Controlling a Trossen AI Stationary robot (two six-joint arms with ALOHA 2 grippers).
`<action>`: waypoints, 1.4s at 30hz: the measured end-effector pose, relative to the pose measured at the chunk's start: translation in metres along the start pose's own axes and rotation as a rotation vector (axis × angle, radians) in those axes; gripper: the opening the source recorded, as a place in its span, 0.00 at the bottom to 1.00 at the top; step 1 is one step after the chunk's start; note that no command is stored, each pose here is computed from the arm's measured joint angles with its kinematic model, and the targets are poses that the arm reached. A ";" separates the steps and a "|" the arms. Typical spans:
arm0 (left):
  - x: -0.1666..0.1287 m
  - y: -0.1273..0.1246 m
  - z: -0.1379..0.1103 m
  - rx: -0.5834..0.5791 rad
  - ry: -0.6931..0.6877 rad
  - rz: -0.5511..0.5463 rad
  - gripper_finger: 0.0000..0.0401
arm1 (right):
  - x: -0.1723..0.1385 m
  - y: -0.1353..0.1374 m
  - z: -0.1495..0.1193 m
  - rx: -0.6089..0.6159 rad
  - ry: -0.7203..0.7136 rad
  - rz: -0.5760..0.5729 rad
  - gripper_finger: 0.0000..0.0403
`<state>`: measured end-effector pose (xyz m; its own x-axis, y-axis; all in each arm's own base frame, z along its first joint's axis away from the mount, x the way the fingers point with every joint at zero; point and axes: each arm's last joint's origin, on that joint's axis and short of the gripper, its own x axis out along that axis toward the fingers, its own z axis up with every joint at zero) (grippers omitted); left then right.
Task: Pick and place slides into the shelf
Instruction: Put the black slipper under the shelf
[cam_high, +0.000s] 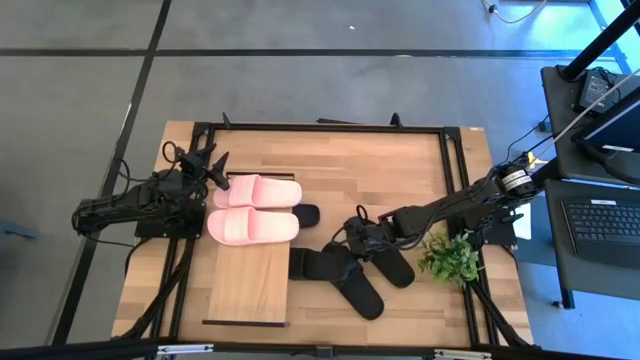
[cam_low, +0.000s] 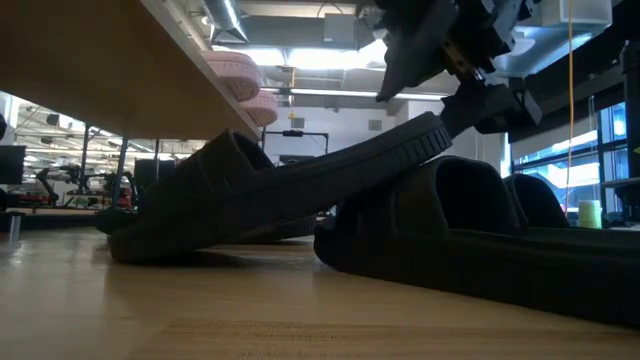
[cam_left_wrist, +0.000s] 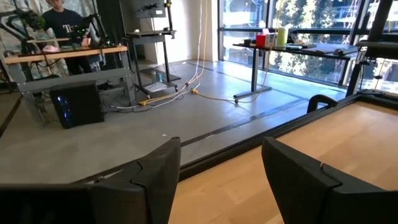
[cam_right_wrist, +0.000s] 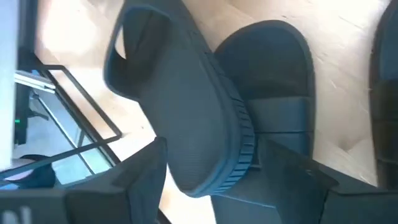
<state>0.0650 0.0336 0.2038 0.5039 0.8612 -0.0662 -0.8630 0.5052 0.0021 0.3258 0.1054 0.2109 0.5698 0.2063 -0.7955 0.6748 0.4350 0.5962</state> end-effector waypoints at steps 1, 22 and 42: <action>0.000 0.000 0.000 0.000 0.000 0.000 0.54 | 0.000 0.000 0.000 0.006 0.000 0.002 0.61; 0.000 0.000 0.000 0.000 0.000 0.001 0.54 | 0.023 -0.005 -0.002 0.001 0.063 -0.021 0.28; 0.000 0.000 0.000 0.001 0.000 0.000 0.54 | 0.021 -0.002 0.041 -0.086 -0.152 0.063 0.14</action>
<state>0.0650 0.0336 0.2038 0.5036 0.8614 -0.0662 -0.8632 0.5049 0.0030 0.3555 0.0728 0.1976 0.6782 0.1034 -0.7275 0.5970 0.4998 0.6276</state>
